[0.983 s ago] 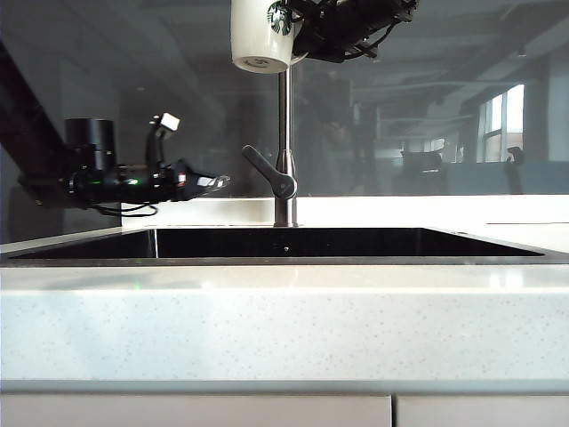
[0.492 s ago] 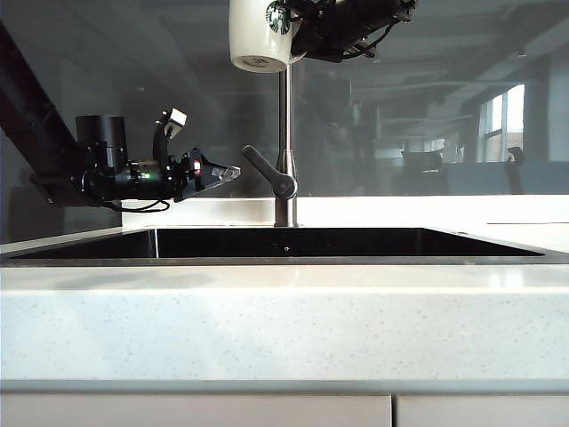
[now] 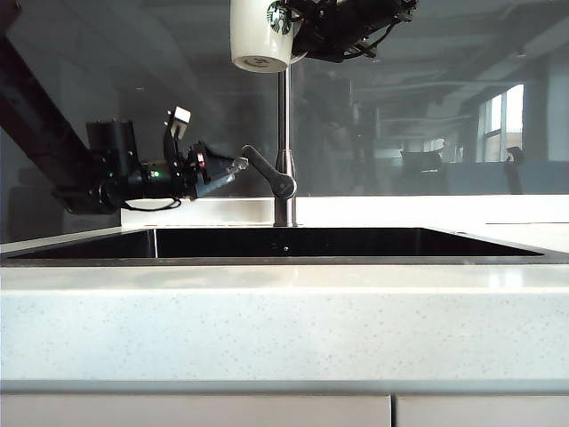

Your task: Pick up the mug next to the sink, go to the faucet to get some water, pour the water into the sink, and finally put the mug back to its place.

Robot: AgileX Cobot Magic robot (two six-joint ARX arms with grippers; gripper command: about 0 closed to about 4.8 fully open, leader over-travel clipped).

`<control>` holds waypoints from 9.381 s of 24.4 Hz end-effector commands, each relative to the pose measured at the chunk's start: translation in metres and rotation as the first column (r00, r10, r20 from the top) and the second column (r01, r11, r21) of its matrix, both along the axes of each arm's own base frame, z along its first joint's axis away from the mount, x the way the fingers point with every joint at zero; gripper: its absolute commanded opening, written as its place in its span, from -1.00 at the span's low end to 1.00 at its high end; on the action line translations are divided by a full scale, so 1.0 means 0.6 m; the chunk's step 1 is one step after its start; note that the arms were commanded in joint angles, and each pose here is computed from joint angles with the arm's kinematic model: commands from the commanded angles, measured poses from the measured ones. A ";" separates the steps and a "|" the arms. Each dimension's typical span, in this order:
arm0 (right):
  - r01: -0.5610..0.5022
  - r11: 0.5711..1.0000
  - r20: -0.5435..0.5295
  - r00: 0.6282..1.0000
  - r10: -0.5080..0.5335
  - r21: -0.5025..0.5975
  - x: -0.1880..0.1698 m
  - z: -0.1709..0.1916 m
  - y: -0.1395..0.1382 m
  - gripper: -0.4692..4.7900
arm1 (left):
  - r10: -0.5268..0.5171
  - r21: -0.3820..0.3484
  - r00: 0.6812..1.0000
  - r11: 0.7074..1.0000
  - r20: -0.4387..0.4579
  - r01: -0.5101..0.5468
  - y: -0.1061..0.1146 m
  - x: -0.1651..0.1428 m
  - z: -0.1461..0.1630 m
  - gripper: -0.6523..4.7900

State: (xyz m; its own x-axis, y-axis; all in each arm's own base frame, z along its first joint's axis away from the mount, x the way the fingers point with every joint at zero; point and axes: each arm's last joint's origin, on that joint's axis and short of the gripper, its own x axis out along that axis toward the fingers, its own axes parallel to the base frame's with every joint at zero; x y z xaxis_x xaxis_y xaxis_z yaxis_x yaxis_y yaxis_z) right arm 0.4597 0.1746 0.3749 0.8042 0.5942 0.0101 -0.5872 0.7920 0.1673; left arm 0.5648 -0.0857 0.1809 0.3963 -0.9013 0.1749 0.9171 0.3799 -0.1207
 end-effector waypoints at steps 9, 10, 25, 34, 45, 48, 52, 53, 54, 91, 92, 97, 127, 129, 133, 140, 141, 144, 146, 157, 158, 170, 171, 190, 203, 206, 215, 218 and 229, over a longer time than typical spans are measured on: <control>-0.034 0.999 0.077 0.997 0.030 0.040 -0.013 0.033 -0.001 -0.84 | -0.038 -0.040 0.995 0.998 0.093 0.042 -0.065 -0.009 0.042 1.00; -0.034 0.999 0.077 0.997 0.030 0.040 -0.013 0.033 -0.001 -0.84 | -0.042 -0.040 0.994 0.998 0.097 0.046 -0.068 -0.009 0.045 1.00; -0.035 0.999 0.077 0.996 0.032 0.040 -0.013 0.033 -0.001 -0.84 | -0.270 -0.026 0.960 0.962 0.080 0.272 -0.070 -0.031 0.065 1.00; -0.030 0.999 0.079 0.996 0.026 0.037 -0.012 0.033 -0.002 -0.84 | -0.316 -0.006 0.947 0.948 0.059 0.317 -0.057 -0.033 0.067 1.00; -0.030 0.999 0.078 0.997 0.027 0.037 -0.012 0.033 -0.002 -0.84 | -0.250 -0.027 0.961 0.967 0.119 0.255 -0.056 -0.031 0.069 1.00; -0.030 0.999 0.072 0.997 0.027 0.035 -0.012 0.032 -0.002 -0.84 | -0.238 -0.022 0.961 0.970 0.139 0.243 -0.056 -0.030 0.069 1.00; -0.029 0.999 0.054 0.998 0.028 0.029 -0.012 0.029 -0.002 -0.84 | -0.190 -0.023 0.972 0.981 0.139 0.195 -0.056 -0.023 0.063 1.00; -0.029 0.999 0.052 0.998 0.028 0.029 -0.012 0.028 -0.002 -0.84 | -0.173 -0.024 0.976 0.984 0.134 0.177 -0.057 -0.021 0.060 1.00; -0.029 0.999 0.051 0.998 0.028 0.028 -0.012 0.028 -0.002 -0.84 | -0.157 -0.024 0.979 0.987 0.132 0.161 -0.057 -0.019 0.058 1.00; -0.029 0.999 0.051 0.998 0.028 0.028 -0.012 0.028 -0.002 -0.84 | 0.157 0.044 0.979 0.985 0.132 -0.164 -0.063 0.008 0.024 1.00; -0.029 0.999 0.051 0.998 0.028 0.028 -0.012 0.028 -0.002 -0.84 | 0.166 0.042 0.977 0.984 0.133 -0.173 -0.063 0.008 0.024 1.00; -0.029 0.999 0.045 0.999 0.028 0.026 -0.012 0.027 -0.002 -0.84 | 0.262 0.035 0.952 0.962 0.156 -0.270 -0.059 0.012 0.024 0.85; 0.073 0.988 -0.026 0.997 -0.077 -0.133 -0.012 0.029 -0.067 -0.84 | -0.189 -0.004 0.981 0.982 0.050 0.189 0.090 -0.026 0.120 0.43; 0.138 0.968 -0.036 0.988 -0.149 -0.210 -0.021 0.035 -0.082 -0.84 | -0.236 -0.012 0.963 0.971 0.128 0.240 0.095 -0.053 0.142 -0.18; 0.156 0.960 -0.072 0.982 -0.177 -0.233 -0.034 0.048 -0.114 -0.84 | -0.291 0.012 0.956 0.957 0.041 0.290 0.108 -0.064 0.157 -0.78; 0.206 0.893 -0.037 0.970 -0.240 -0.401 -0.053 0.061 -0.149 -0.84 | -0.309 0.036 0.948 0.951 0.080 0.307 0.099 -0.083 0.206 -0.78; 0.230 0.853 -0.016 0.963 -0.269 -0.469 -0.059 0.063 -0.150 -0.84 | -0.316 0.051 0.944 0.949 0.093 0.313 0.097 -0.088 0.217 -0.78; 0.271 0.772 0.007 0.945 -0.327 -0.575 -0.061 0.056 -0.151 -0.84 | -0.325 0.060 0.940 0.945 0.103 0.321 0.091 -0.094 0.229 -0.78; 0.288 0.727 0.022 0.936 -0.351 -0.623 -0.062 0.053 -0.151 -0.84 | -0.331 0.051 0.939 0.943 0.090 0.328 0.088 -0.096 0.233 -0.78; 0.370 0.378 0.242 0.907 -0.345 -0.849 -0.074 0.058 -0.103 -0.84 | -0.349 0.069 0.934 0.936 0.073 0.345 0.082 -0.098 0.234 -0.78; 0.377 0.336 0.267 0.905 -0.331 -0.863 -0.076 0.060 -0.097 -0.84 | -0.351 0.067 0.934 0.936 0.066 0.347 0.082 -0.098 0.234 -0.78; 0.414 0.037 0.404 0.901 -0.156 -0.909 -0.093 0.075 -0.050 -0.84 | -0.365 0.069 0.931 0.929 0.019 0.363 0.082 -0.098 0.233 -0.78; 0.419 0.024 0.412 0.900 -0.146 -0.908 -0.093 0.076 -0.049 -0.84 | -0.366 0.072 0.930 0.929 0.018 0.364 0.082 -0.098 0.233 -0.78; 0.430 -0.199 0.400 0.899 0.177 -0.881 -0.157 0.126 -0.036 -0.84 | -0.388 0.074 0.921 0.918 -0.021 0.389 0.072 -0.103 0.240 -0.78; 0.437 -0.220 0.400 0.896 0.194 -0.872 -0.158 0.128 -0.037 -0.84 | -0.387 0.073 0.922 0.919 -0.026 0.388 0.074 -0.103 0.241 -0.78; 0.430 -0.098 0.421 0.901 0.100 -0.897 -0.157 0.129 -0.039 -0.84 | -0.388 0.074 0.921 0.918 -0.028 0.389 0.074 -0.103 0.241 -0.78; 0.303 0.529 0.165 0.942 -0.293 -0.793 -0.141 0.108 -0.096 -0.84 | -0.392 0.066 0.919 0.917 -0.047 0.394 0.072 -0.105 0.245 -0.78; 0.217 0.702 -0.002 0.955 -0.297 -0.679 -0.131 0.087 -0.131 -0.84 | -0.391 0.064 0.919 0.917 -0.047 0.394 0.073 -0.107 0.249 -0.78; 0.324 0.902 -0.103 0.925 -0.365 -0.286 -0.153 -0.038 -0.290 -0.84 | -0.391 0.073 0.920 0.917 -0.026 0.392 0.074 -0.115 0.265 -0.78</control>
